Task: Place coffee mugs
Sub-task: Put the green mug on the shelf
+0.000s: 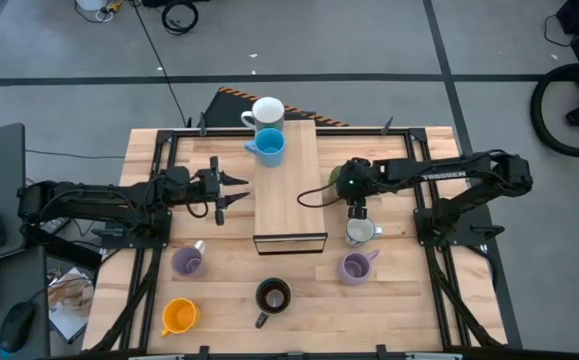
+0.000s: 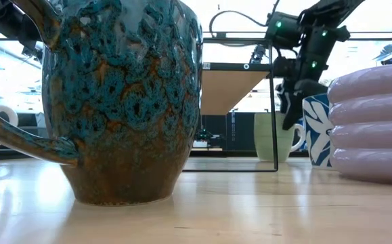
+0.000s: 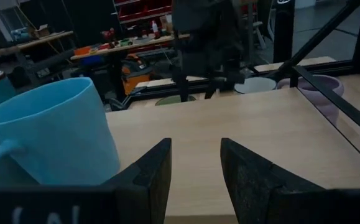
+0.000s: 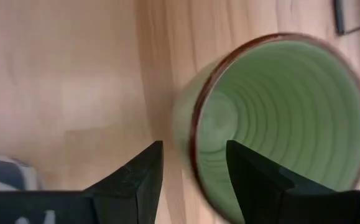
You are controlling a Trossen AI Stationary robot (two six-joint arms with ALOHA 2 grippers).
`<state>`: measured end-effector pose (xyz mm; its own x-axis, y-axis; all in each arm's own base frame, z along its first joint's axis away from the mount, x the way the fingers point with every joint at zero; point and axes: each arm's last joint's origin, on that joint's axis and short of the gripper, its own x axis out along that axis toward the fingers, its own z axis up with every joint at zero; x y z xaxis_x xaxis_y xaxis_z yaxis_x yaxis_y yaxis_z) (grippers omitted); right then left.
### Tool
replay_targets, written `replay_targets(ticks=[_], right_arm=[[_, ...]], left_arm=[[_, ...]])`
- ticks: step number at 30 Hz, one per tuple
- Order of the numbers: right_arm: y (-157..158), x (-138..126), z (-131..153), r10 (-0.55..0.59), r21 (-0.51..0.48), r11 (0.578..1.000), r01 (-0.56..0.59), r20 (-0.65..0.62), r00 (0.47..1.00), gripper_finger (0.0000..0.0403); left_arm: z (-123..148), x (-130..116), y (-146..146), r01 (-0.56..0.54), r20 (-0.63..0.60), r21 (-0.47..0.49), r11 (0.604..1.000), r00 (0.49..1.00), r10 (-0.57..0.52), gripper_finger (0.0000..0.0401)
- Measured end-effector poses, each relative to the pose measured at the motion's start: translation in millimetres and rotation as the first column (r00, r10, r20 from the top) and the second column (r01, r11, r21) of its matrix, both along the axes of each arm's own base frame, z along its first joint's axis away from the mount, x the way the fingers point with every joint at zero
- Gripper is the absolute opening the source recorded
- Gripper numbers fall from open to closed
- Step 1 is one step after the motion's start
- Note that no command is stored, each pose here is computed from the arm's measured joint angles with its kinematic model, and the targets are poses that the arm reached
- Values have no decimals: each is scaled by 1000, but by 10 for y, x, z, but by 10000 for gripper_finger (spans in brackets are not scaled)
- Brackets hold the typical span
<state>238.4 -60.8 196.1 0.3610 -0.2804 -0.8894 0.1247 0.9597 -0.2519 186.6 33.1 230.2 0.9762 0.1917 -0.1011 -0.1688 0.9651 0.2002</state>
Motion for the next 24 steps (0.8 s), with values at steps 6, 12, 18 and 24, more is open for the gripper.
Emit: replay_targets(ticks=[6, 12, 18, 24], right_arm=[[-66, 29, -128, -7, 14, 1000, 8, -58, 998, 135], [-76, 54, -123, 14, -3, 1000, -14, -42, 999, 81], [-91, 112, -8, 17, -8, 1000, -18, -23, 1000, 49], [-99, 143, 149, 18, -2, 1000, -18, -43, 999, 33]], left_arm=[[-15, 1, -18, 7, -12, -18, 1000, 1000, -8, 144], [-31, 1, -26, 10, -25, -37, 999, 1000, -11, 144], [-32, 1, -26, 10, -26, -37, 999, 1000, -11, 144], [-38, 0, -27, 9, -33, -39, 999, 999, -11, 144]])
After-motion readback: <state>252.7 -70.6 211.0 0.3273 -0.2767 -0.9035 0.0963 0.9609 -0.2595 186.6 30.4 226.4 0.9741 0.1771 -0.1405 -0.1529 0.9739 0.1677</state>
